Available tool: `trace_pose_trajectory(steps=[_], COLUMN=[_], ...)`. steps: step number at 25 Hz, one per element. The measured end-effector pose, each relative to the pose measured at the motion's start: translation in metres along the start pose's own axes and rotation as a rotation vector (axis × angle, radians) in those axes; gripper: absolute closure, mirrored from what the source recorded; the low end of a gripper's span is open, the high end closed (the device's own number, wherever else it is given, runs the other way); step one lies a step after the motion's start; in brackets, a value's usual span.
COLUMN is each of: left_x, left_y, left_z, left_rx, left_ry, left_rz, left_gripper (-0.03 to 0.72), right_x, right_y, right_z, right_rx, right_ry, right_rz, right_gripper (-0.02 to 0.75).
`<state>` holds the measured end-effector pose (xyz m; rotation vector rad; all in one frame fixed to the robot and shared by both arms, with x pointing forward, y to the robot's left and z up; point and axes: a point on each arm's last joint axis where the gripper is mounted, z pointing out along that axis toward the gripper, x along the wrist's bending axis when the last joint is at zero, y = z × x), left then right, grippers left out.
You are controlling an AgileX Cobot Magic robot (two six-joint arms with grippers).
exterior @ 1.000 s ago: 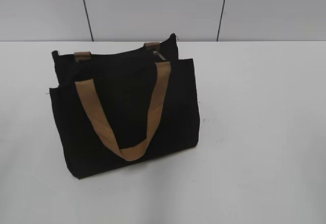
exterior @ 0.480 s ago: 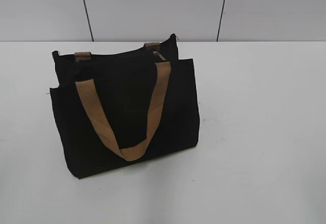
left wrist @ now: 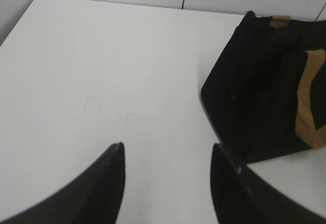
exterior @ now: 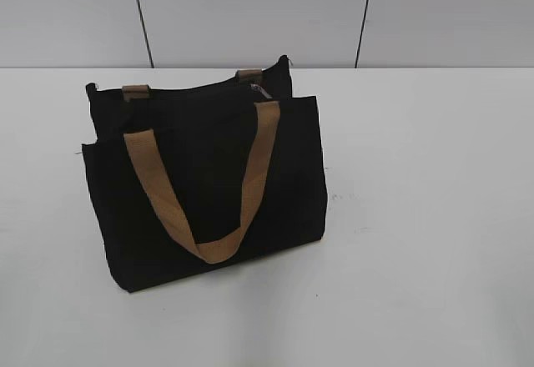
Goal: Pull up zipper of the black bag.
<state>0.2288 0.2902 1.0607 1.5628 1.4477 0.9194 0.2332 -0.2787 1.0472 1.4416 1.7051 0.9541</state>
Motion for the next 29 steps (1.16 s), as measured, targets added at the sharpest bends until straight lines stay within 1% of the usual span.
trace_pose_trajectory(steps=[3,9,15,21,24,29], left_x=[-0.0001,-0.0001,0.0,0.0006,0.0007,0.0007], left_y=[0.0001,0.0001,0.0002,-0.0001,-0.0001,-0.0001], left_z=[0.0,0.0,0.0,-0.0007,-0.0007,-0.0007], left_rx=[-0.001,-0.001,-0.002,-0.001,-0.001,-0.001], left_ry=[-0.002,-0.002,-0.004,-0.067,-0.069,-0.069], left_rz=[-0.005,-0.006,-0.006,0.023,0.024,0.024], left_gripper=[0.284,0.31,0.363,0.42,0.442,0.447], right_x=[0.0,0.0,0.0,0.0,0.0,0.0], right_y=[0.0002,0.0005,0.0005,0.0005,0.0005,0.0005], right_z=[0.0,0.0,0.0,0.0,0.0,0.0], right_rx=[-0.002,-0.005,-0.006,-0.006,-0.006,-0.006], right_ry=[0.0,0.0,0.0,0.0,0.0,0.0], right_rz=[0.0,0.0,0.0,0.0,0.0,0.0], right_gripper=[0.159,0.159,0.159,0.159,0.159,0.159])
